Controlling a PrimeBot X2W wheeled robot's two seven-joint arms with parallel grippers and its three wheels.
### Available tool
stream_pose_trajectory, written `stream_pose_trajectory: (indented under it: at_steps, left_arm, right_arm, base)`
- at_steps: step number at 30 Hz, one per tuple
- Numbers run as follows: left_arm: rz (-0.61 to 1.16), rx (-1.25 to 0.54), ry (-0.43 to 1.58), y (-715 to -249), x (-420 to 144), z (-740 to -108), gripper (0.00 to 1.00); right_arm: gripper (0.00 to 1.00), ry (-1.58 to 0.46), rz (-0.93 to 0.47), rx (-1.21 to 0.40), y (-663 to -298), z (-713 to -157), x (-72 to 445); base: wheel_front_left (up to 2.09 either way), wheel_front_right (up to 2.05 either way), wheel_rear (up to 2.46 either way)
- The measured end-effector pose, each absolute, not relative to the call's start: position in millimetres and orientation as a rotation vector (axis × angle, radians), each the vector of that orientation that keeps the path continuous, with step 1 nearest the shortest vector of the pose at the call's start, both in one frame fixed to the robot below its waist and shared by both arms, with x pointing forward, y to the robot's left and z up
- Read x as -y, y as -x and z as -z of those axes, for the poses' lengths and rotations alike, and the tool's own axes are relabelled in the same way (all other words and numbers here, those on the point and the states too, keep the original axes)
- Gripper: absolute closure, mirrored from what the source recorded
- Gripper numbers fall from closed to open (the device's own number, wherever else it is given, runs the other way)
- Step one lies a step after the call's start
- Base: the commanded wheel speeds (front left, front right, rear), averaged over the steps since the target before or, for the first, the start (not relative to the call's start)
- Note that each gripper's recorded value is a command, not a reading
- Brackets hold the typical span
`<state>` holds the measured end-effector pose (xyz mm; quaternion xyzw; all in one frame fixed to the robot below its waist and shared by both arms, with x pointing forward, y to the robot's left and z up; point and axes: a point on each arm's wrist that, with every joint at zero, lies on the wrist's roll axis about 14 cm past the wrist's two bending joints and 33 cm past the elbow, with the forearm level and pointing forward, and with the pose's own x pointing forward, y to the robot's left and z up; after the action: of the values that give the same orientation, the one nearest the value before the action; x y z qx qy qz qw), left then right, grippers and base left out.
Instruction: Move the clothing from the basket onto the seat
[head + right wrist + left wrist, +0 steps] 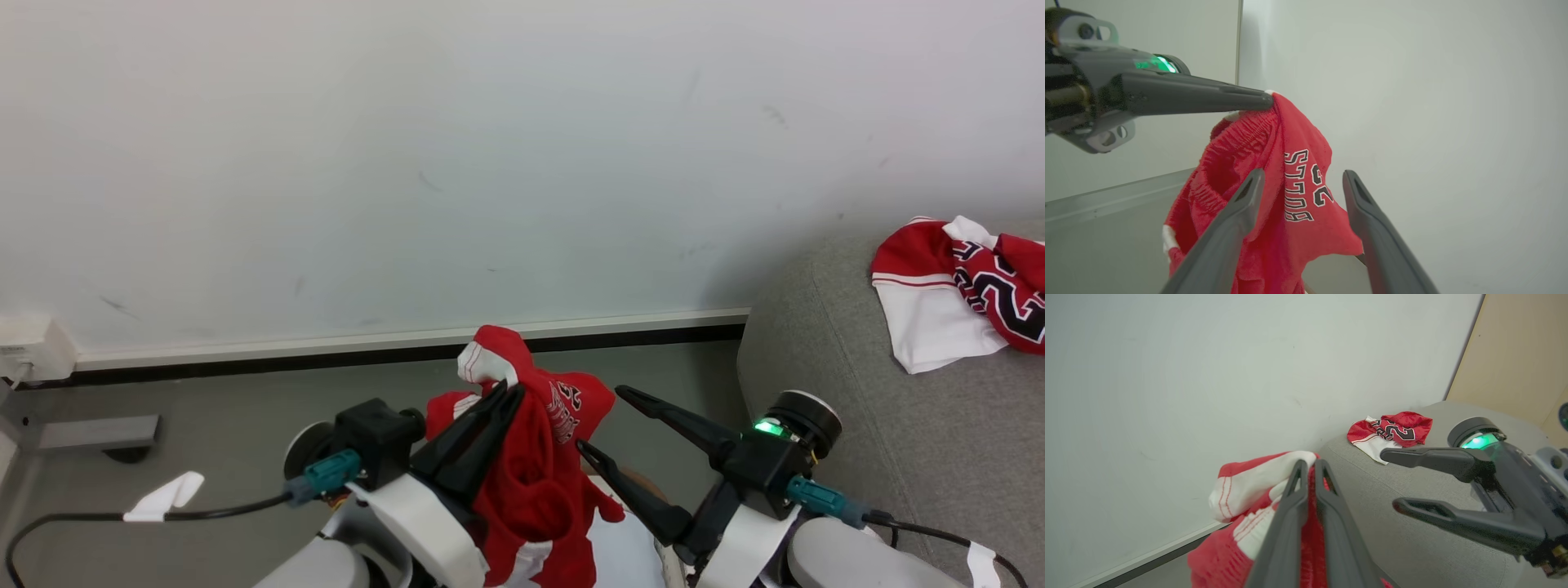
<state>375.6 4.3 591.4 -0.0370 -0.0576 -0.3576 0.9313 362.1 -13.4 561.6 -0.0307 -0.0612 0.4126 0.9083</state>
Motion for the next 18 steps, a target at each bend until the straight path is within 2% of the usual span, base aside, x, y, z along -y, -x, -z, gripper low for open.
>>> stream_pose_trajectory:
  at_steps: [12, 14, 15, 16, 18]
  left_arm:
    - [0.795, 0.118, 0.083, -361.1, 10.6, -596.5, 1.00]
    - [0.799, 0.119, 0.083, -359.9, 11.6, -596.9, 1.00]
    - [0.800, 0.120, 0.083, -359.6, 11.8, -597.5, 1.00]
    - [0.801, 0.122, 0.084, -359.3, 12.0, -598.1, 1.00]
    - [0.804, 0.125, 0.085, -358.5, 12.8, -599.1, 1.00]
  right_arm:
    - [0.00, 0.045, -0.965, 0.049, -359.3, -551.4, -25.1]
    - [0.69, 0.027, -0.965, 0.038, -360.3, -551.4, -27.4]
    - [0.93, 0.021, -0.961, 0.037, -361.9, -552.0, -27.1]
    - [1.00, 0.015, -0.955, 0.034, -363.3, -552.1, -26.5]
    - [1.00, 0.009, -0.950, 0.026, -364.3, -550.4, -26.0]
  base:
    - [0.00, 0.00, 0.00]
    - [0.00, 0.00, 0.00]
    - [0.00, 0.00, 0.00]
    - [0.00, 0.00, 0.00]
    - [0.00, 0.00, 0.00]
